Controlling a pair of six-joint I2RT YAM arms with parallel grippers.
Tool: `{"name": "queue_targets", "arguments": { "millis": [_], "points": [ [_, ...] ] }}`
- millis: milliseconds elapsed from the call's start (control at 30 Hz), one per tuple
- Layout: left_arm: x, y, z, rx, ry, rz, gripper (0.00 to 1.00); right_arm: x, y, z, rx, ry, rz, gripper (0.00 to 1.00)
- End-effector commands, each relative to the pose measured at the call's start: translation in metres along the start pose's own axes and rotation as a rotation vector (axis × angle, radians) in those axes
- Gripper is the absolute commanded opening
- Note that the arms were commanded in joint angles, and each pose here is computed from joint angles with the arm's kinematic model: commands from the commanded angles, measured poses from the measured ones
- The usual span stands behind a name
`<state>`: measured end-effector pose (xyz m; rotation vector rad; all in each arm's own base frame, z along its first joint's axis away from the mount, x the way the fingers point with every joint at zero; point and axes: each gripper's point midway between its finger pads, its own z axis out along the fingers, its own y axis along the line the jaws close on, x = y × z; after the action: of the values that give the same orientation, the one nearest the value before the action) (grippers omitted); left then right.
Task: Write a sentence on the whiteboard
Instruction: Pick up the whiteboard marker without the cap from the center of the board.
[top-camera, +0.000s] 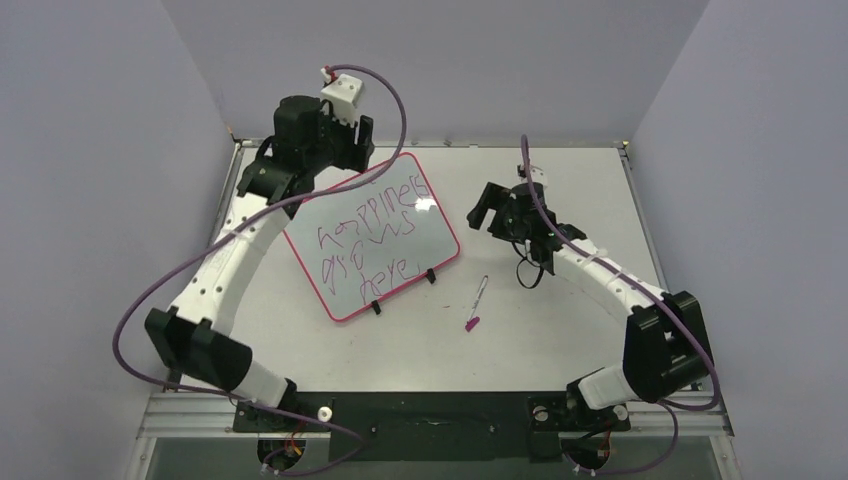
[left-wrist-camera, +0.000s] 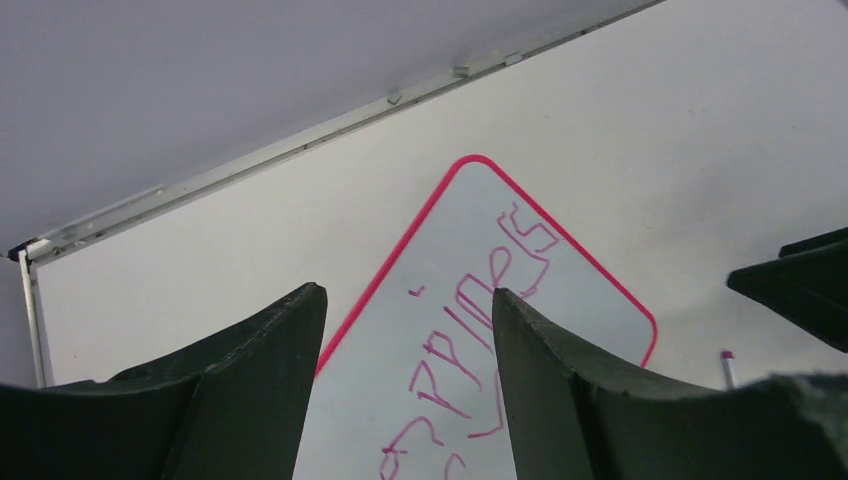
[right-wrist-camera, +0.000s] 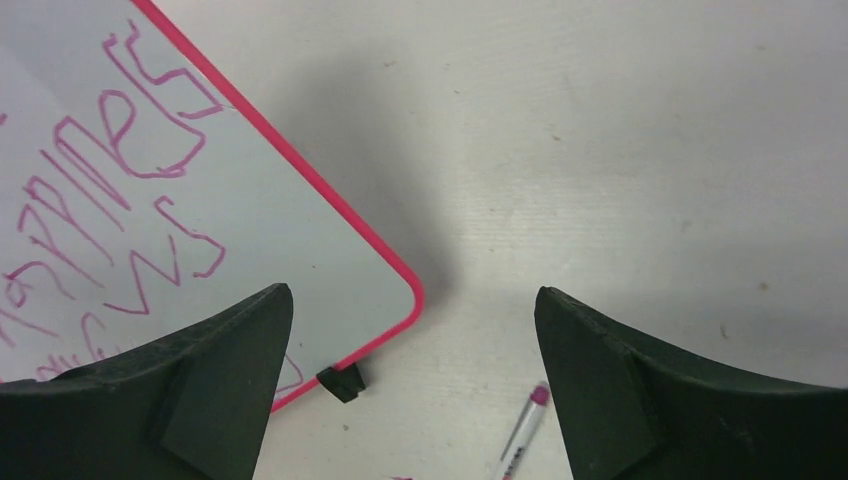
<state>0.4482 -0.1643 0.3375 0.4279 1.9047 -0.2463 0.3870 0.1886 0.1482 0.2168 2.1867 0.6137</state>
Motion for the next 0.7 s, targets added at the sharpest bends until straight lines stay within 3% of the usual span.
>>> {"name": "queue_targets", "arguments": {
  "millis": [0,200,400,533,667],
  "points": [
    [-0.003,-0.033,-0.039,-0.042,-0.058,-0.041,0.59,0.009,-0.045,-0.038,0.371,-0.038,-0.042,0.85],
    [0.047,-0.080,-0.059,0.014,0.003,-0.075,0.59,0.050,-0.053,-0.049,0.463,0.004,-0.003,0.77],
    [0.072,-0.090,-0.075,0.007,0.038,-0.212,0.59,0.086,-0.058,-0.044,0.539,0.077,-0.010,0.69],
    [0.061,-0.086,-0.099,-0.024,0.002,-0.375,0.59,0.111,-0.051,-0.029,0.537,0.153,-0.015,0.66],
    [0.020,-0.085,-0.144,0.031,-0.139,-0.558,0.59,0.132,-0.047,-0.014,0.530,0.207,-0.009,0.63]
  ]
}}
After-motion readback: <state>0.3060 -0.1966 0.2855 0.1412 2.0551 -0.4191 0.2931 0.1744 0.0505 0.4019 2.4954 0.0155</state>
